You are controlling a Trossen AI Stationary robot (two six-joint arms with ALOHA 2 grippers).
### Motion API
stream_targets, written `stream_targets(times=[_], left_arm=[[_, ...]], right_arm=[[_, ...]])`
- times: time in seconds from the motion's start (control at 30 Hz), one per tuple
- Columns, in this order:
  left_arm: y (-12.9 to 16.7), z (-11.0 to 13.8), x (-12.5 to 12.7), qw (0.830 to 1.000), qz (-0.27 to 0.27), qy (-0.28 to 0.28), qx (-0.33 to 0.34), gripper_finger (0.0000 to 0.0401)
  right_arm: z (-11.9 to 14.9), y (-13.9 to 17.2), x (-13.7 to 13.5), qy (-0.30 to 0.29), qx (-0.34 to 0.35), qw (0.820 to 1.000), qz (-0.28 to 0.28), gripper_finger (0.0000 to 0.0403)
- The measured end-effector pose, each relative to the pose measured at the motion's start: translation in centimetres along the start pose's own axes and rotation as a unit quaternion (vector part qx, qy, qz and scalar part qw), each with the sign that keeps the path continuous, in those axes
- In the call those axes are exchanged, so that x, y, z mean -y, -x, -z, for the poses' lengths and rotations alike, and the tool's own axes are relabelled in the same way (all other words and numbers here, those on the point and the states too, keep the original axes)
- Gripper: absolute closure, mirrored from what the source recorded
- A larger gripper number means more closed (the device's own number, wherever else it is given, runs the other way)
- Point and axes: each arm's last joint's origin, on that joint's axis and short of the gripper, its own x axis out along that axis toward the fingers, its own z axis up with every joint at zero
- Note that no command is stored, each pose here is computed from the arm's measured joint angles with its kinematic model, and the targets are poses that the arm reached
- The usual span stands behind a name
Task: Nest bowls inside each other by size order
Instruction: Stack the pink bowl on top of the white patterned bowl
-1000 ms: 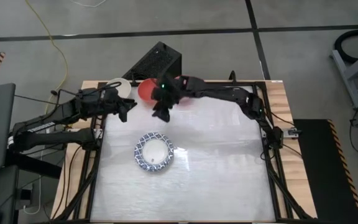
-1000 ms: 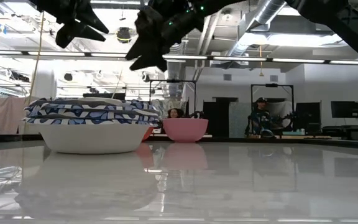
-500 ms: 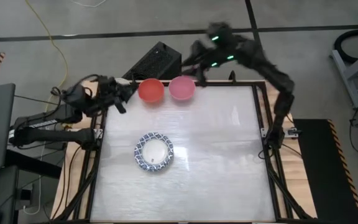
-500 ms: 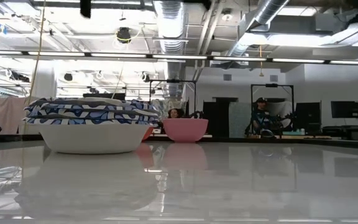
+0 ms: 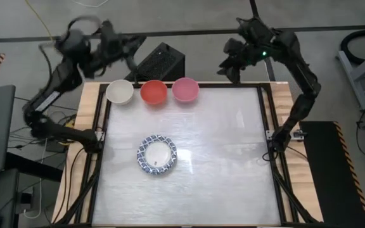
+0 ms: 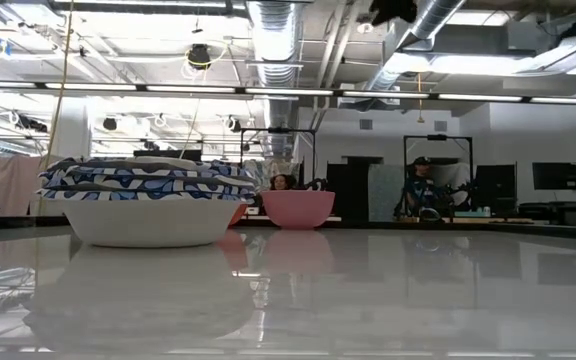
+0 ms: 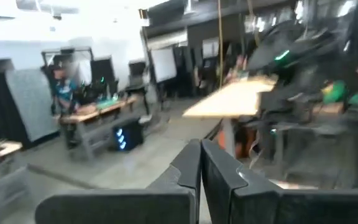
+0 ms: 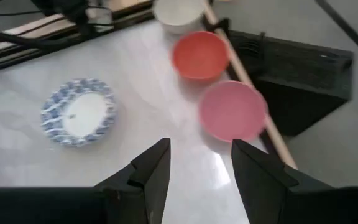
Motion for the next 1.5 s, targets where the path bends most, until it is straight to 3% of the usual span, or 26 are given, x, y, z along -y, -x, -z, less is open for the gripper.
stream_targets(times=[0.17,0.27,0.37,0.5,0.63,0.73,0.87,0.97,1.07,1.23,1.37,1.5], left_arm=[[-4.7,0.5,-3.1,0.995,-0.006,-0.017,-0.097,0.0399],[-7.8,3.8,-4.5,0.981,0.057,0.048,-0.180,0.0399],[-10.8,8.3,-4.2,0.948,0.146,0.125,-0.253,0.0399],[-13.9,12.3,-1.2,0.907,0.242,0.175,-0.296,0.0399],[-15.1,12.9,3.6,0.891,0.302,0.168,-0.295,0.0399],[-15.1,11.7,7.1,0.897,0.326,0.140,-0.264,0.0399],[-14.1,7.7,10.1,0.914,0.332,0.126,-0.194,0.0399],[-12.4,3.6,10.9,0.934,0.314,0.099,-0.136,0.0399],[-10.7,0.3,10.3,0.963,0.253,0.034,-0.089,0.0399],[-7.0,-2.9,5.3,0.994,0.093,-0.023,-0.055,0.0399],[-4.4,-3.0,0.7,0.994,0.022,-0.019,-0.109,0.0399],[-3.3,-0.3,-2.3,0.971,0.012,-0.002,-0.237,0.0399]], right_arm=[[-1.3,-0.8,-3.7,0.036,0.042,0.997,-0.048,0.0212],[-2.6,-0.1,-5.8,0.082,0.111,0.989,-0.055,0.0212],[-3.1,1.7,-6.3,0.117,0.168,0.979,-0.008,0.0212],[-2.8,4.1,-4.5,0.119,0.197,0.968,0.097,0.0212],[-1.8,6.4,-1.4,0.085,0.195,0.964,0.160,0.0212],[-1.0,7.5,0.9,0.066,0.187,0.963,0.180,0.0212],[0.4,7.8,3.9,0.032,0.150,0.971,0.184,0.0212],[1.3,6.5,5.9,0.008,0.107,0.982,0.157,0.0212],[1.9,4.0,7.0,-0.006,0.078,0.993,0.087,0.0212],[2.0,-0.9,6.9,0.008,0.051,0.998,-0.022,0.0212],[1.3,-4.3,4.9,0.029,0.031,0.996,-0.074,0.0212],[-0.8,-5.7,2.2,0.077,0.086,0.989,-0.094,0.0212]])
